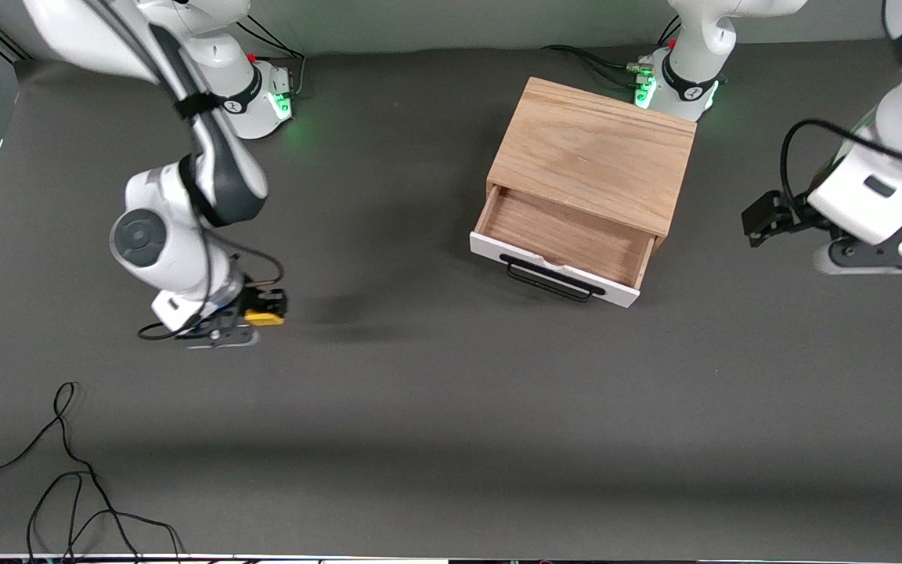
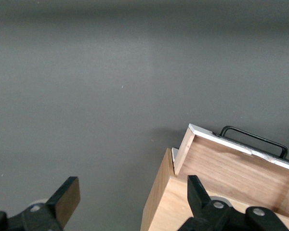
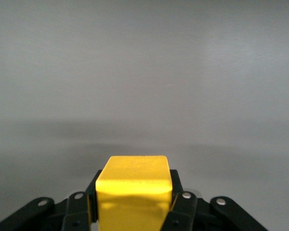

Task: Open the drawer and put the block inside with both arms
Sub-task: 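Carry the yellow cube with the right gripper over the open drawer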

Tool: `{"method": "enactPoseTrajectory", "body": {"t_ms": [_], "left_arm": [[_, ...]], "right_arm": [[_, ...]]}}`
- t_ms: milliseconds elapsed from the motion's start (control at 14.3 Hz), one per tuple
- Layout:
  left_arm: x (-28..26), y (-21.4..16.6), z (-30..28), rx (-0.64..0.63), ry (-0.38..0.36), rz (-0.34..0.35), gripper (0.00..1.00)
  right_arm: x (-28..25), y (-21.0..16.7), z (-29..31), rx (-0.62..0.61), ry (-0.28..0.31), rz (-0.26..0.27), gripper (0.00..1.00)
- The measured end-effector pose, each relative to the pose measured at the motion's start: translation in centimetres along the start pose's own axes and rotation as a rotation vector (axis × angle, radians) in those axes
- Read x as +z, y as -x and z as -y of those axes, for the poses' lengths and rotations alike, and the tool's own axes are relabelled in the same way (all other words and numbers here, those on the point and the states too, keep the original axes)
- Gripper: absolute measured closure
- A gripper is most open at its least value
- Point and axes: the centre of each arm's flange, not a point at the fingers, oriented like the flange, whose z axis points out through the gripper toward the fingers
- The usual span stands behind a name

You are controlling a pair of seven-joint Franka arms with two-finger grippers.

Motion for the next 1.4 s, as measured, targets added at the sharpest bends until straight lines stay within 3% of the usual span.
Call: {"method": "enactPoseTrajectory", "body": {"t_ms": [280, 560, 840, 1051, 1401], "left_arm": [[2.0, 0.5, 0.8, 0.113, 0.005, 0.012, 0.00], [1.2, 1.7, 2.3, 0.146, 0.025, 0.037, 0.00], [1.0, 1.9, 2.2, 0.151, 0.025, 0.034, 0.00], [1.2, 1.9, 2.3, 0.149, 0.024, 0.043, 0.00], [1.4, 1.8, 3.3, 0.133, 0.023, 0.045, 0.00]], "right_arm": [[-9.1, 2.9, 12.8, 0.098, -0.013, -0.015, 0.45], [-12.6, 5.7, 22.2, 0.199, -0.084, -0.020, 0.45], [-10.6, 10.3, 32.4, 0.280, -0.108, -0.011, 0.45], [-6.7, 13.9, 38.7, 0.259, -0.113, -0.012, 0.45], [-0.2, 16.7, 43.0, 0.252, -0.091, -0.033, 0.45]]}}
